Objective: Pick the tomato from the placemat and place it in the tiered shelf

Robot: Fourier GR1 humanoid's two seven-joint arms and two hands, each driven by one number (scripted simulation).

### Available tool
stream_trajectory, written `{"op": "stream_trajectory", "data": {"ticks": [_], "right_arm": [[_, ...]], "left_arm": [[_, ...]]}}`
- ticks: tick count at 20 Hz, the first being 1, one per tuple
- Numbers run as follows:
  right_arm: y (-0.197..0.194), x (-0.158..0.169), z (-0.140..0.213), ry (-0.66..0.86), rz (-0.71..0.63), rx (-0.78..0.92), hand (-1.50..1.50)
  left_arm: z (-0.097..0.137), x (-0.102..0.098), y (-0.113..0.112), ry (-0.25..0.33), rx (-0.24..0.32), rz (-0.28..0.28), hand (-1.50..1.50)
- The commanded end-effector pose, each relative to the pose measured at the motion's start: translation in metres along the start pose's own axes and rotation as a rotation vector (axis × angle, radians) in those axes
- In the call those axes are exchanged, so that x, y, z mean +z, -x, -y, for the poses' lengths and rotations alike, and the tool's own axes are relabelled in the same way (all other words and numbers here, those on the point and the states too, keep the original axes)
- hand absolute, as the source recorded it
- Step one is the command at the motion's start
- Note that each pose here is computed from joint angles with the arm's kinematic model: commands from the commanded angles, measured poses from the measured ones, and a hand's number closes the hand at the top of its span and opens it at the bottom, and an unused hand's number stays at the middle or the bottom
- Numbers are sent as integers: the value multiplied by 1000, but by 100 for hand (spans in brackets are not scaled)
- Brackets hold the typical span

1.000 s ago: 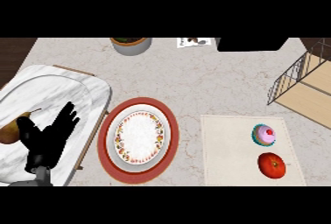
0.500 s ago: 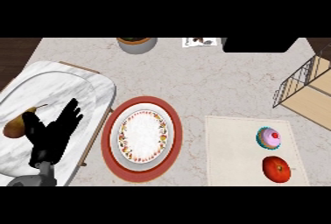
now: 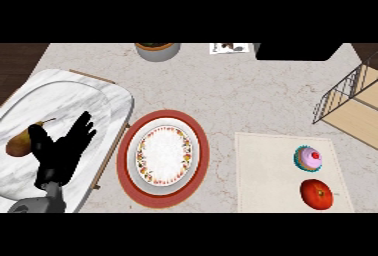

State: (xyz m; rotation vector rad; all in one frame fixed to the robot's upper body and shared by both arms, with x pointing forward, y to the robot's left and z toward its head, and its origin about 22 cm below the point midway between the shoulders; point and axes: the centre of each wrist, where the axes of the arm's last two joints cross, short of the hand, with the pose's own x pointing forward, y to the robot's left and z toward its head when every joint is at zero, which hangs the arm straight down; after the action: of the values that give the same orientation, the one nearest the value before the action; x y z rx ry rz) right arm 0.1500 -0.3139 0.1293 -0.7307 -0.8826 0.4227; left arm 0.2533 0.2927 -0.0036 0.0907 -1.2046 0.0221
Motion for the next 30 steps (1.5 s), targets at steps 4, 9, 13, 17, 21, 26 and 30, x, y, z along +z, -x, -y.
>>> {"op": "stream_trajectory", "data": {"ticks": [4, 9, 13, 17, 21, 26, 30], "right_arm": [[-5, -8, -28, 12, -93, 52, -150], [3, -16, -50, 35, -114, 100, -150], [-18, -36, -58, 53, -97, 82, -150], [-7, -25, -55, 35, -130, 99, -150], [0, -35, -73, 68, -147, 157, -150], [0, -53, -91, 91, -162, 170, -150], [13, -68, -91, 110, -156, 181, -150]], "left_arm": [[11, -9, 18, -17, 3, -92, 0], [-10, -2, 24, -12, 22, -77, 0], [-2, 0, 32, -2, 22, -70, 0], [-4, -5, -1, -5, 8, -94, 0], [4, 3, 19, 1, 20, -105, 0], [16, 8, 25, -20, 27, -89, 0], [0, -2, 36, -3, 4, -102, 0]]}}
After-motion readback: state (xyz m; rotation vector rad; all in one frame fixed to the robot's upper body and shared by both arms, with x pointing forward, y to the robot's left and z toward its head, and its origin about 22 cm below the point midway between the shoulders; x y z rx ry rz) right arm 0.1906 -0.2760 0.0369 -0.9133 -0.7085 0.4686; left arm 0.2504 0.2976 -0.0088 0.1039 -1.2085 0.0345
